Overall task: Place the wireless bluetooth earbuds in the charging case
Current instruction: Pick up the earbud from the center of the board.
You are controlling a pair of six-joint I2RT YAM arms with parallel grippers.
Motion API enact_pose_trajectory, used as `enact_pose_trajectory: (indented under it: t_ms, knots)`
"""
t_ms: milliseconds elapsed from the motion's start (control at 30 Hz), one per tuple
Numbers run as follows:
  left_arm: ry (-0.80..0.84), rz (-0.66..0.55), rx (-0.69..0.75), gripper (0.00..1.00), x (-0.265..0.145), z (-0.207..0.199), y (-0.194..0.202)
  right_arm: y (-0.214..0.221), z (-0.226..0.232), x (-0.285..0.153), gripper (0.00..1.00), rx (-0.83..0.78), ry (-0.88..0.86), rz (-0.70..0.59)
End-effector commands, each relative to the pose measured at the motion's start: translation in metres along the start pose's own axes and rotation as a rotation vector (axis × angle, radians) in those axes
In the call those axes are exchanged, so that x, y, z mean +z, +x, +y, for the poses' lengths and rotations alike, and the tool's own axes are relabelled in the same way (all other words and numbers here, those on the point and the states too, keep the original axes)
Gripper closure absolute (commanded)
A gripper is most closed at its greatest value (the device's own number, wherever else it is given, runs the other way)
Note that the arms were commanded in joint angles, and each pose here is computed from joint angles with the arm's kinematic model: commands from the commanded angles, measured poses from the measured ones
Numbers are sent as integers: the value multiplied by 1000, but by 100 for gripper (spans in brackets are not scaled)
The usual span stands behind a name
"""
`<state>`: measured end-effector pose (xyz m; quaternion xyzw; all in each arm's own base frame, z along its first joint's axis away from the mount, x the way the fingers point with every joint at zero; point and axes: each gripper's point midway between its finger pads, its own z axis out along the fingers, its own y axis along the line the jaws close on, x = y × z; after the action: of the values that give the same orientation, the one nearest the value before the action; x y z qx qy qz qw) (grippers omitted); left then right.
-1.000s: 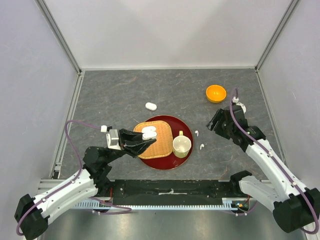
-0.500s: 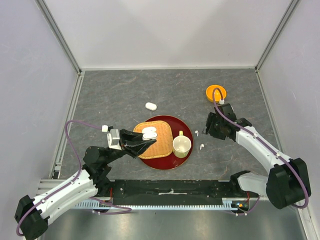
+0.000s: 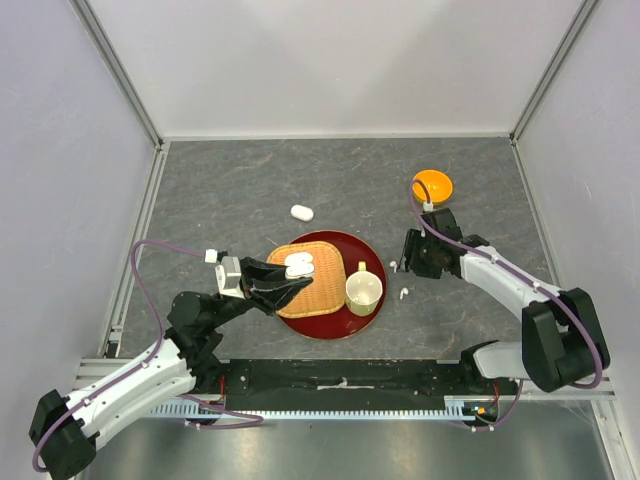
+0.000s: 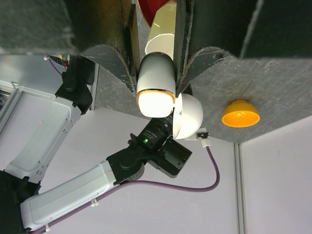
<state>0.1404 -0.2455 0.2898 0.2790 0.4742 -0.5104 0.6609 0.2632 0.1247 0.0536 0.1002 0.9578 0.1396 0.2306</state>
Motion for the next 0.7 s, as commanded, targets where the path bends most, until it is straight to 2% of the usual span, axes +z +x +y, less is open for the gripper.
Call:
enact_pose_trajectory:
  t_ms: [0,667]
  knots:
    - [2,-46,29,98,4,-2,-16,-31,18,4,40,-114,-35,-85]
    - [-20,-41,26,98,2,2,-14,-40,26,32,44,-275,60,-92]
